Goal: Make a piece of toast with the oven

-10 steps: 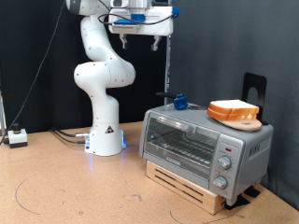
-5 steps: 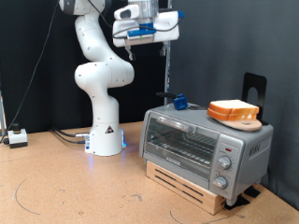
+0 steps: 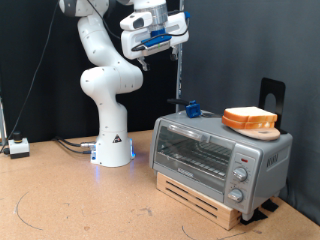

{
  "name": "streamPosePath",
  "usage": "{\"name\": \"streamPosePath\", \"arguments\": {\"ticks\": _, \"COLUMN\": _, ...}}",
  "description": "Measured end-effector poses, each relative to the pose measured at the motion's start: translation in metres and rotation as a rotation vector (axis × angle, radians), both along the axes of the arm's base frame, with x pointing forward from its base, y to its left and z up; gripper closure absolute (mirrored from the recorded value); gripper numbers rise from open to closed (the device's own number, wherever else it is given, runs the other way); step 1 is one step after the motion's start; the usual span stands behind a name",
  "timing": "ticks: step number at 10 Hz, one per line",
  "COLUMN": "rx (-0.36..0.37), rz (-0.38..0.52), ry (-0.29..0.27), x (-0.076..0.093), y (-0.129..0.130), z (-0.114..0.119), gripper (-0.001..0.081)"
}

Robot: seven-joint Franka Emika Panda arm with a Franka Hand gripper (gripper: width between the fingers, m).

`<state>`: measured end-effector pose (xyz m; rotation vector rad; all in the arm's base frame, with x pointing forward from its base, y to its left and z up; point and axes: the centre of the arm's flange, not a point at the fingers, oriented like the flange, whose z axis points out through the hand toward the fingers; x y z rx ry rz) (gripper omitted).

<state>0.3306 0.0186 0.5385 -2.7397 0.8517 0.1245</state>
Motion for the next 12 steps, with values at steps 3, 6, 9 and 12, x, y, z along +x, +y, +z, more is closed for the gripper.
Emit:
{"name": "streamPosePath", "arguments": {"ticks": 3, "rx": 0.03, "rz": 0.008, "ry": -0.018, "x": 0.005, "y": 0.003, "z": -0.01, "gripper": -0.0003}}
{"name": "streamPosePath", "arguments": {"ticks": 6, "rx": 0.048, "rz": 0.0, "ry": -0.052, "x": 0.014, "y": -0.001, "z": -0.031, "gripper": -0.0003}}
{"name": "streamPosePath", "arguments": {"ticks": 9, "rx": 0.025, "rz": 0.014, "ry": -0.052, "x": 0.03, "y": -0.003, "z": -0.066, "gripper": -0.0003}}
{"name": "streamPosePath", "arguments": {"ticks": 12, "rx": 0.013, "rz": 0.007, "ry": -0.01, "x": 0.04, "y": -0.005, "z": -0.087, "gripper": -0.0003}}
